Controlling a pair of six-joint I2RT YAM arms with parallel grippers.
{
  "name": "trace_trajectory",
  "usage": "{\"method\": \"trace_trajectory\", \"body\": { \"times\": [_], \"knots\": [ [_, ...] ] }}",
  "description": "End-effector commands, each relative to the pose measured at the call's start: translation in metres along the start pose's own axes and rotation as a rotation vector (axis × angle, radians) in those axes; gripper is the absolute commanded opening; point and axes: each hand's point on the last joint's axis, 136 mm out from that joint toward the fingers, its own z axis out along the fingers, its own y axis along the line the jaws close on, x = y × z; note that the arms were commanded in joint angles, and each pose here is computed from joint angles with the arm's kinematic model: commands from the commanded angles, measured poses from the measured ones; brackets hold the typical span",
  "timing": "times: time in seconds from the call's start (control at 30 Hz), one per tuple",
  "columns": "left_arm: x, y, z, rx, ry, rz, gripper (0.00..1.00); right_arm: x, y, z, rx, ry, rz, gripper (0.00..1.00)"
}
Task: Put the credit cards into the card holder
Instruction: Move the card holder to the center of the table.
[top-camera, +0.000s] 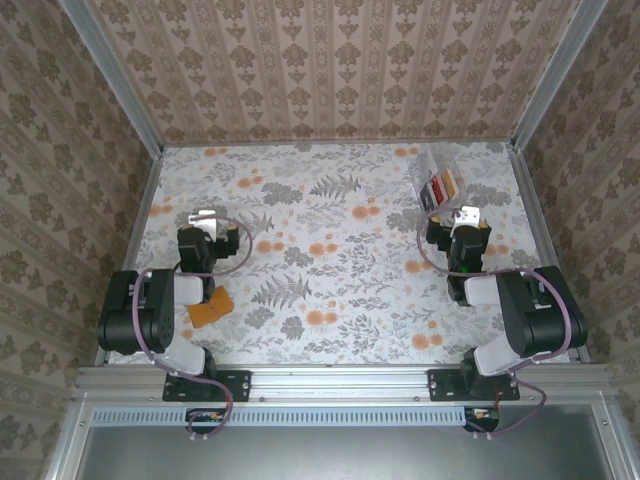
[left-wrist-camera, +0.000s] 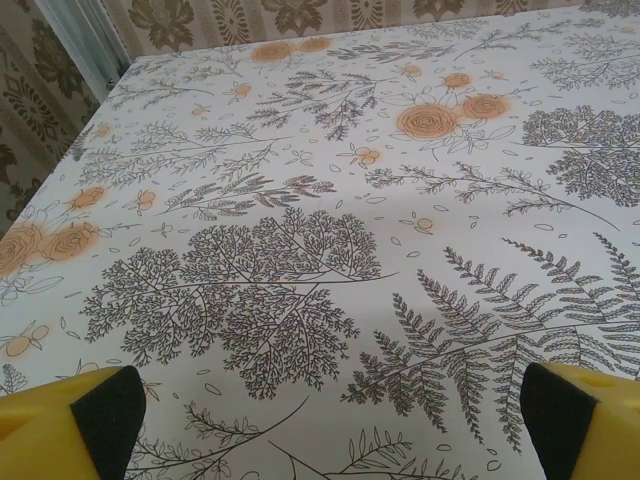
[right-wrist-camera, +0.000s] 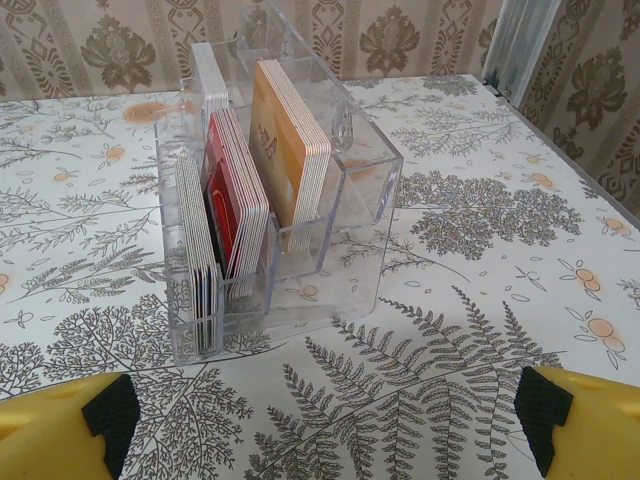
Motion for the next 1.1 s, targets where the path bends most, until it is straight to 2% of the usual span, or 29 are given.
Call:
{"method": "trace_trajectory", "body": {
  "times": [0.0, 0.67, 0.8, 0.9, 0.97, 1.03, 1.07],
  "knots": [
    [-0.011, -0.001, 0.003, 0.013, -0.025, 0.008, 1.00, -0.004, 0.005, 0.003, -0.013, -0.005, 0.008, 1.00],
    [-0.012, 0.000, 0.003, 0.024, -0.026, -0.006, 1.00, -0.004, 0.005, 0.002, -0.017, -0.006, 0.009, 1.00],
    [-0.033, 0.005, -0.018, -0.025, -0.088, -0.001, 1.00, -0.013, 0.015, -0.006, -0.068, -0.027, -0.022, 1.00],
    [-0.045, 0.023, -0.038, -0.104, -0.012, -0.100, 1.00, -0.030, 0.012, -0.020, -0.066, -0.024, -0.018, 1.00],
    [-0.062, 0.035, -0.058, -0.158, -0.007, -0.187, 1.00, -0.032, 0.005, -0.029, -0.047, 0.064, 0.028, 1.00],
    [-0.060, 0.059, -0.082, -0.297, 0.052, -0.418, 1.00, -0.037, 0.005, -0.041, -0.052, 0.149, 0.084, 1.00],
    [-0.059, 0.063, -0.092, -0.324, 0.078, -0.500, 1.00, -0.035, 0.005, -0.048, -0.055, 0.210, 0.107, 1.00]
  ]
}}
